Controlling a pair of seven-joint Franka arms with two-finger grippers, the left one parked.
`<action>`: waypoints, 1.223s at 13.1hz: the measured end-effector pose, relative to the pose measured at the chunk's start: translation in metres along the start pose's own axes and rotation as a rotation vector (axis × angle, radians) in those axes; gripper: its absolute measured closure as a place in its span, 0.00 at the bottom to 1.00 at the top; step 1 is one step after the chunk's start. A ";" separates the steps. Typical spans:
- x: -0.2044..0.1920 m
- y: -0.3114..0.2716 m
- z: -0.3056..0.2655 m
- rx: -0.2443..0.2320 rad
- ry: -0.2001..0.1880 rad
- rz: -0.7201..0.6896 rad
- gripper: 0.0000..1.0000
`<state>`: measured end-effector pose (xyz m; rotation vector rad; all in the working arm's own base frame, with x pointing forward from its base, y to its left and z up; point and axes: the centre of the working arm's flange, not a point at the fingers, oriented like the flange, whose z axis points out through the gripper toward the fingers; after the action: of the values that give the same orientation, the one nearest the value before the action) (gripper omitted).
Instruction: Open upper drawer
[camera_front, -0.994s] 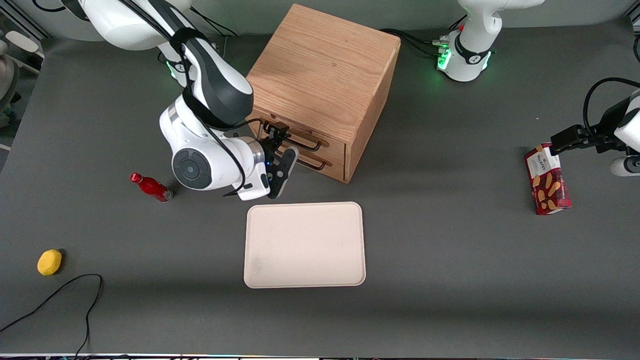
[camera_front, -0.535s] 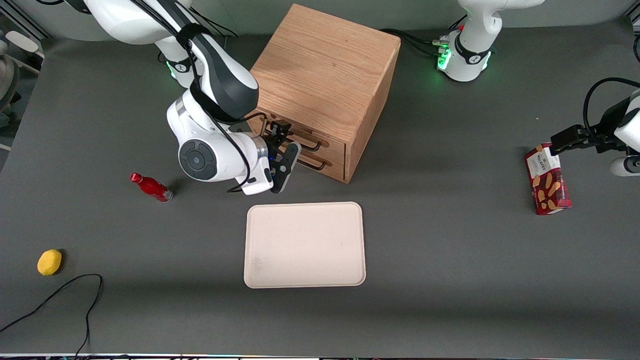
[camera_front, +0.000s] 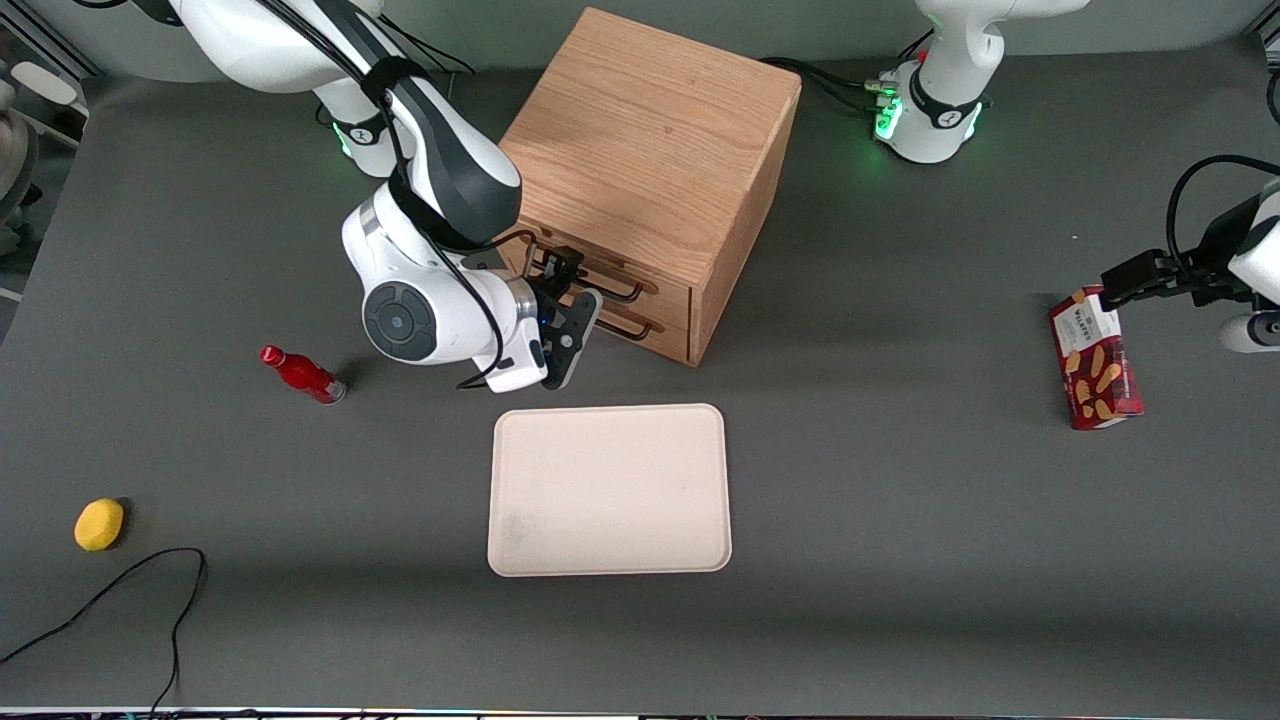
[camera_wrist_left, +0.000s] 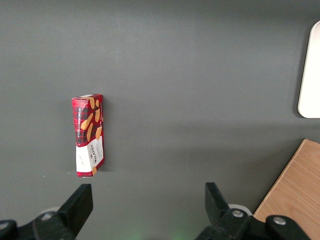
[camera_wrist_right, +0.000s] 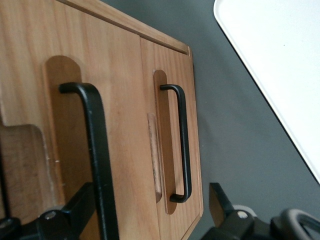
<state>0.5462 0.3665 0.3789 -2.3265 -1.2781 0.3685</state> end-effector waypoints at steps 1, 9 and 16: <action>0.000 0.000 0.003 -0.001 -0.001 -0.001 0.00; 0.002 -0.009 0.008 -0.035 0.002 -0.019 0.00; 0.003 -0.002 0.003 -0.087 0.025 -0.038 0.00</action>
<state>0.5449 0.3709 0.3773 -2.3672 -1.3489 0.2757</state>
